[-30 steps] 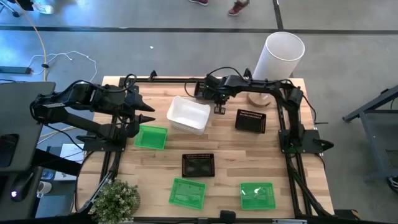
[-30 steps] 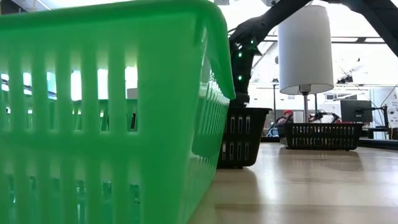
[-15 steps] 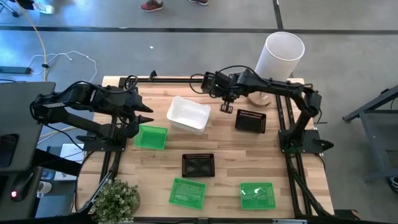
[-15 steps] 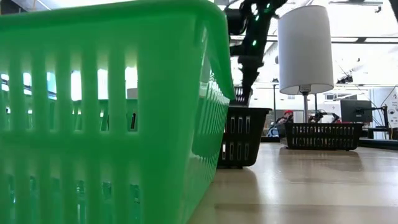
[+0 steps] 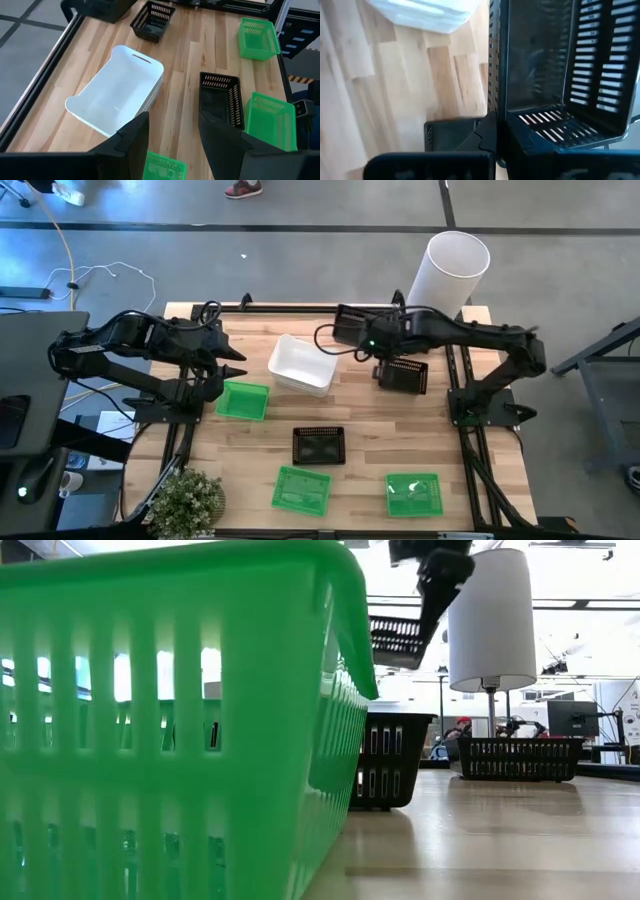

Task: Stack baskets by color
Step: Stack the top black bin on top of the middle black bin

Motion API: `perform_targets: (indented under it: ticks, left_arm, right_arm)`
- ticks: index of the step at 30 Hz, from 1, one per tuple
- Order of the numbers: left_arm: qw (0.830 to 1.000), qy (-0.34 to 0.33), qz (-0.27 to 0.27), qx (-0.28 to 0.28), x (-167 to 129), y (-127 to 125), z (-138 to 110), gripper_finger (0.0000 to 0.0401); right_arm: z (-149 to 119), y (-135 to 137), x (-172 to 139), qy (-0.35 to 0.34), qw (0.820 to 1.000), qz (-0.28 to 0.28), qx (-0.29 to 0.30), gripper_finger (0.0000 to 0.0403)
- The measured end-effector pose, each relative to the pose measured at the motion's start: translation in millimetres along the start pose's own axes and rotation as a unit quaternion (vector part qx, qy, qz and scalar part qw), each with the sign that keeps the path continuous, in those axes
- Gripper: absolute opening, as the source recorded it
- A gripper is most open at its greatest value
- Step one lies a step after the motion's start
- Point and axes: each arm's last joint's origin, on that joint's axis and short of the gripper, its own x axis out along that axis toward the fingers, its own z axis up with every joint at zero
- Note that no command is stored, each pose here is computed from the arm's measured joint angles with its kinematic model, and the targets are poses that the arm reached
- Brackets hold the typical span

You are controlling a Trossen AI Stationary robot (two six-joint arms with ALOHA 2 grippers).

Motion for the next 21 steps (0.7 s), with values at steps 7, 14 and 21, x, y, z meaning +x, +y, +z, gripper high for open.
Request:
perform_targets:
  ticks: [7,14,21]
  left_arm:
    - [1.0,0.0,0.0,0.0,0,0,0,0.0157]
    - [1.0,0.001,0.0,0.001,0,0,0,0.0157]
    - [1.0,0.0,0.0,0.001,0,0,0,0.0157]
  right_arm:
    - [-8,13,-6,-0.008,1.0,0.008,0.002,0.0]
    - [-43,34,17,-0.003,1.0,0.018,-0.008,0.0]
    - [-78,42,18,-0.006,0.999,0.044,-0.012,0.0]
